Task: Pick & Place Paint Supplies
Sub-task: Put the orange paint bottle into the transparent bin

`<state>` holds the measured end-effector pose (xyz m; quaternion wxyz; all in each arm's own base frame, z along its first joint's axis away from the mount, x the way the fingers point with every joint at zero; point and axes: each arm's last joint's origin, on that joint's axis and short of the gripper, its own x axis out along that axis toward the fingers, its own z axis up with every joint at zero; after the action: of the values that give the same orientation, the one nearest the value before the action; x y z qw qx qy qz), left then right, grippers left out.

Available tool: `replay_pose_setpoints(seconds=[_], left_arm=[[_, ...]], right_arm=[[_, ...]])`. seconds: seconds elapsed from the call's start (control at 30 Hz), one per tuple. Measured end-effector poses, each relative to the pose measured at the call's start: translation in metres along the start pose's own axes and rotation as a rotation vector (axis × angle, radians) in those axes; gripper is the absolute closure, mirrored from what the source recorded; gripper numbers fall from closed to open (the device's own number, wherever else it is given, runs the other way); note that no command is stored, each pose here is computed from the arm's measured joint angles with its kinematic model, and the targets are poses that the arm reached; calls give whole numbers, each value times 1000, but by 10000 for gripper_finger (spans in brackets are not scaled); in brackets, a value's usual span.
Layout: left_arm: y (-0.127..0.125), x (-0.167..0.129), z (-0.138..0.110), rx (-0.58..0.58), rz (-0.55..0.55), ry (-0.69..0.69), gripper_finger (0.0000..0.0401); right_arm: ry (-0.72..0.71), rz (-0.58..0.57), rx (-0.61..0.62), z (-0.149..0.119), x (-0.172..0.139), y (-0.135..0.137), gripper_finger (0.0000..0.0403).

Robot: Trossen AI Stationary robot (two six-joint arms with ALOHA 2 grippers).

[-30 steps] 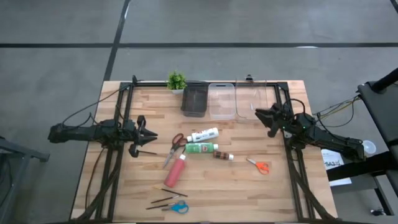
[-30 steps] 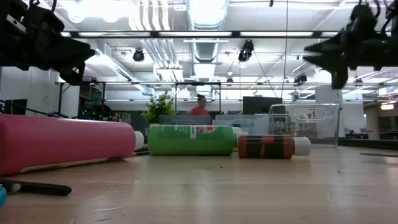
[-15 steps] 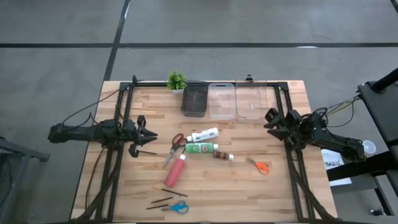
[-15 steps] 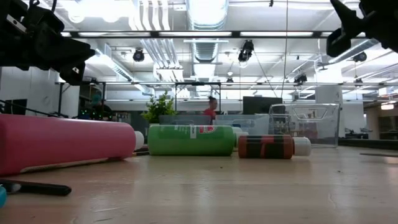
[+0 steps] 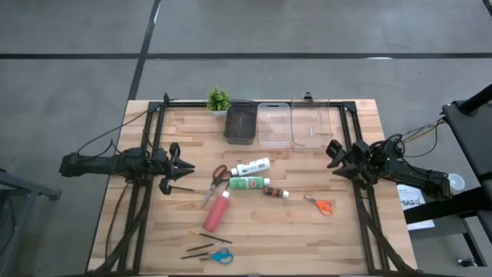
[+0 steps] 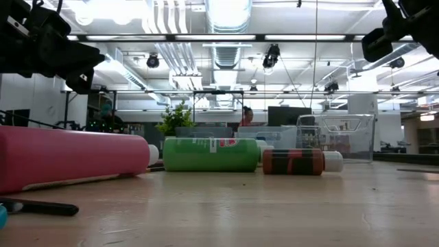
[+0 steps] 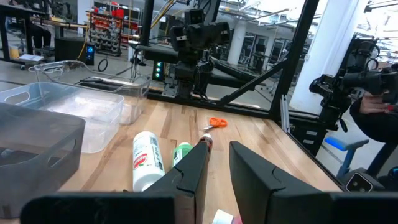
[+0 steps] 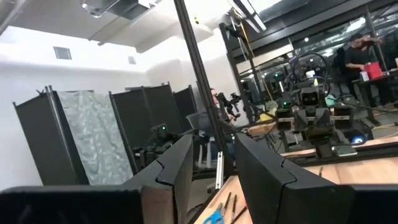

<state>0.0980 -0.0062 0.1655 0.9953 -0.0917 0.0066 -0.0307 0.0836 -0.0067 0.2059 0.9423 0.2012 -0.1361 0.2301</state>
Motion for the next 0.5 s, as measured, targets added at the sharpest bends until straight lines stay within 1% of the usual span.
replay_pose_setpoints(seconds=[0.13,0.2,0.3,0.5], left_arm=[[0,0,0,0,0,0,324],[0,0,0,0,0,0,324],[0,0,0,0,0,0,324],[0,0,0,0,0,0,324]], right_arm=[[47,11,92,-3,0,-1,287],[72,39,95,-4,0,-1,287],[62,54,85,-3,0,1,287],[8,58,-5,4,1,4,287]])
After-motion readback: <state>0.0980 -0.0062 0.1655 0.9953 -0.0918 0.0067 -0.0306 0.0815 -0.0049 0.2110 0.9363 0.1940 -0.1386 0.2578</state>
